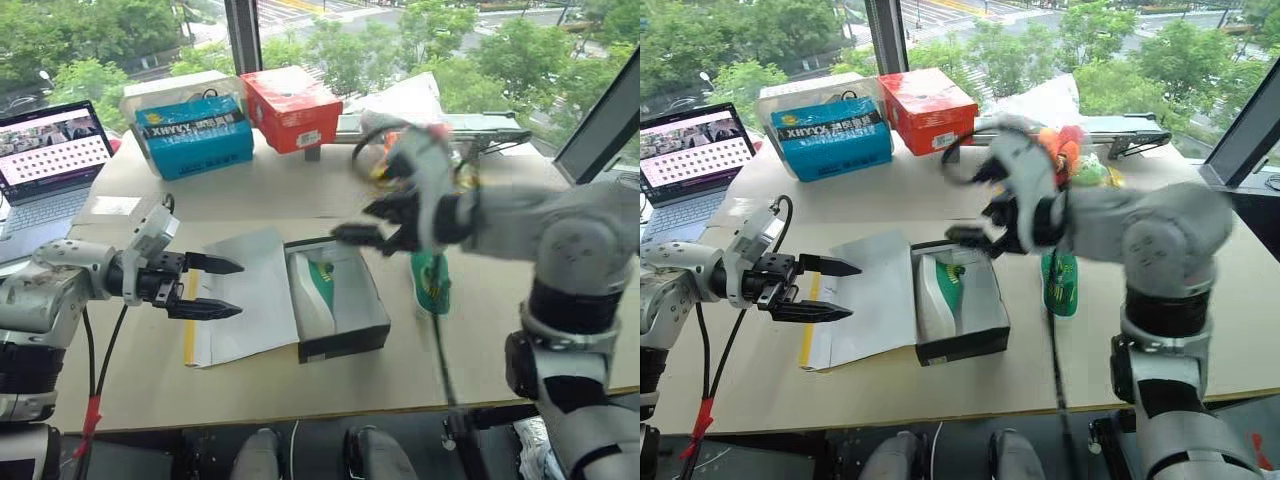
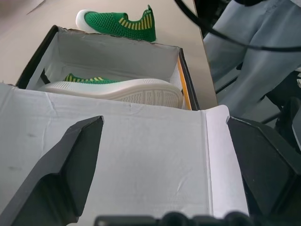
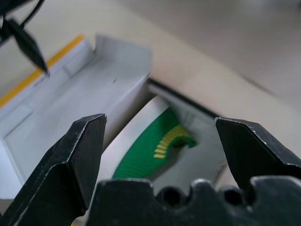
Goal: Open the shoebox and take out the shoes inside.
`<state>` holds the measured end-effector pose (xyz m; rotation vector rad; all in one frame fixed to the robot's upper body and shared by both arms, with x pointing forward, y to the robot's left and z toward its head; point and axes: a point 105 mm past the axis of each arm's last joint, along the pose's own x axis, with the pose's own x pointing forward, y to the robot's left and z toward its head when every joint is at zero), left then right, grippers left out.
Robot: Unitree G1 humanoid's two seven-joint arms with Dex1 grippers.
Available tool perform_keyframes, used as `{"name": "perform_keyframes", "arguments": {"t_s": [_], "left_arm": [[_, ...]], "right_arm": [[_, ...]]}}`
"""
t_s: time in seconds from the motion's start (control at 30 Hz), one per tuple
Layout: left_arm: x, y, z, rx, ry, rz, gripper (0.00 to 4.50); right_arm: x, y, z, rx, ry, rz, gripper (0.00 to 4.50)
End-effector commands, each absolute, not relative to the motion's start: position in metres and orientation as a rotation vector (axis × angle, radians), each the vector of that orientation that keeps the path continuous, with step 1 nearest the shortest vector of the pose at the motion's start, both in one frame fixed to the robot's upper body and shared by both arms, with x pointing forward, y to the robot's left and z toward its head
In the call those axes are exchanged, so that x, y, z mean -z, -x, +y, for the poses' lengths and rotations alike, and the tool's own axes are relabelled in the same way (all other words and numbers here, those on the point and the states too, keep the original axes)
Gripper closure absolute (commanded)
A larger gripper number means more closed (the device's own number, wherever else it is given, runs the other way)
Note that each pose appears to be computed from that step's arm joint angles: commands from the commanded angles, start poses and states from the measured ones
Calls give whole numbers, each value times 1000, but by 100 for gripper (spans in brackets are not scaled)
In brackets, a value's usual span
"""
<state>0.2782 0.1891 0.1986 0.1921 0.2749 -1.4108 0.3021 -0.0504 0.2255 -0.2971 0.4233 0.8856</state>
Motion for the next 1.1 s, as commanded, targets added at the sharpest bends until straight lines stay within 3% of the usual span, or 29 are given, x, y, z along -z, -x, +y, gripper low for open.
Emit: {"name": "perform_keyframes", "arguments": {"t_s": [0.03, 0.5, 0.9, 1.0, 1.1], "left_arm": [[-208, -277, 183, 1432, -230, 244, 0], [-209, -276, 183, 1424, -228, 248, 0], [-209, -277, 183, 1419, -228, 246, 0], [-208, -277, 184, 1417, -227, 247, 0], [-208, -277, 184, 1414, -227, 247, 0]], "right_arm": [[-208, -296, -50, -846, 392, 450, 15], [-173, -281, -33, -916, 263, 568, 15], [-137, -290, -37, -844, 222, 719, 15], [-136, -292, -38, -830, 216, 720, 85], [-141, -295, -38, -824, 215, 700, 193]]}}
